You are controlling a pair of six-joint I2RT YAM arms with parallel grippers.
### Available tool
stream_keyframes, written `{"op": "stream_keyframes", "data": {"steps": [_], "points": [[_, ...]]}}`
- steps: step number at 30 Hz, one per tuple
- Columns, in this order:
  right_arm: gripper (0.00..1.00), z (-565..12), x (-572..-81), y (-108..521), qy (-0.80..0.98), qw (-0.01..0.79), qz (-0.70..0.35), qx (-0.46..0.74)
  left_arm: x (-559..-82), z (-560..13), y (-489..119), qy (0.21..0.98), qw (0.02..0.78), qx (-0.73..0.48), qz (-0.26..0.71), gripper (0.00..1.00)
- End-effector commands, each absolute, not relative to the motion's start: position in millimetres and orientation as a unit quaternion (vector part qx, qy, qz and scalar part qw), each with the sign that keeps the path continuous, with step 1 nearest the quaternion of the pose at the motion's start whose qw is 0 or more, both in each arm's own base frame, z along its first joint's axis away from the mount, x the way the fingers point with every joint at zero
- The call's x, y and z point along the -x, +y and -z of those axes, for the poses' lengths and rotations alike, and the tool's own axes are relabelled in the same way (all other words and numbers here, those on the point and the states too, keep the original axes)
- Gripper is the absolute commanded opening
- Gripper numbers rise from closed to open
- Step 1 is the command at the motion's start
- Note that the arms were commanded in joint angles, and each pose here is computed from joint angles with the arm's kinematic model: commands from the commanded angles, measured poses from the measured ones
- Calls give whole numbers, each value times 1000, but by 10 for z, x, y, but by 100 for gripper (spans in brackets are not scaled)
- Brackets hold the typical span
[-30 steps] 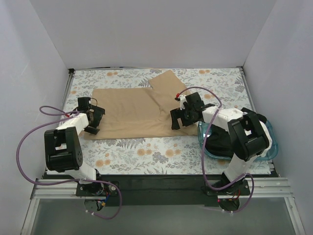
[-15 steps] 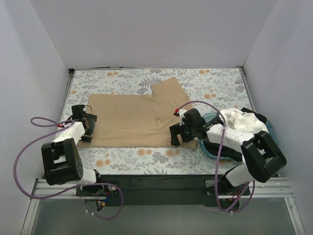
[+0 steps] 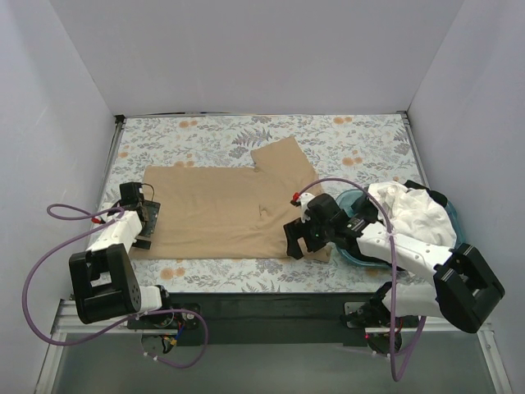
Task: Fold and stack the t-shirts
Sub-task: Fold the tshirt
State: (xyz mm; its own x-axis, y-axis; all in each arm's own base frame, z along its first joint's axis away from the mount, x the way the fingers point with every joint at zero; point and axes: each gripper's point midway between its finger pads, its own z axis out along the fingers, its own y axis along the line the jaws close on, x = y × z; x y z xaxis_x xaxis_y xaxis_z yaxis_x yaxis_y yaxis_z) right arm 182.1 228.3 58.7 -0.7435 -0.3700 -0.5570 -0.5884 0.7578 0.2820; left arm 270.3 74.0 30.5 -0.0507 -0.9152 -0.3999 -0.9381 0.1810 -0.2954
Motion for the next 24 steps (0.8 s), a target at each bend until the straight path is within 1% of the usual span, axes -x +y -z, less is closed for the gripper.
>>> {"op": "stream_keyframes", "data": {"steps": [1,3,5,8,17,21,24], "points": [[98,-692,-1662,2401,900,228,-241,282,-2505,-170,771,732,230,638,-55,95],[98,-624,-1518,2406,901,213,-243,288,-2508,-146,766,734,226,638,-56,95],[98,-525,-1488,2336,913,203,-231,267,-2510,-129,768,732,226,640,-55,95],[98,-315,-1540,2088,938,201,-164,230,-2510,-109,766,735,223,638,-56,95],[98,-139,-1511,1851,957,171,-99,211,-2458,-146,857,727,230,642,-84,95],[98,-145,-1554,1705,959,174,-57,218,-2458,-160,894,723,235,643,-92,95],[98,-295,-1639,1842,948,190,-79,243,-2520,-214,877,722,239,644,-81,96]]}}
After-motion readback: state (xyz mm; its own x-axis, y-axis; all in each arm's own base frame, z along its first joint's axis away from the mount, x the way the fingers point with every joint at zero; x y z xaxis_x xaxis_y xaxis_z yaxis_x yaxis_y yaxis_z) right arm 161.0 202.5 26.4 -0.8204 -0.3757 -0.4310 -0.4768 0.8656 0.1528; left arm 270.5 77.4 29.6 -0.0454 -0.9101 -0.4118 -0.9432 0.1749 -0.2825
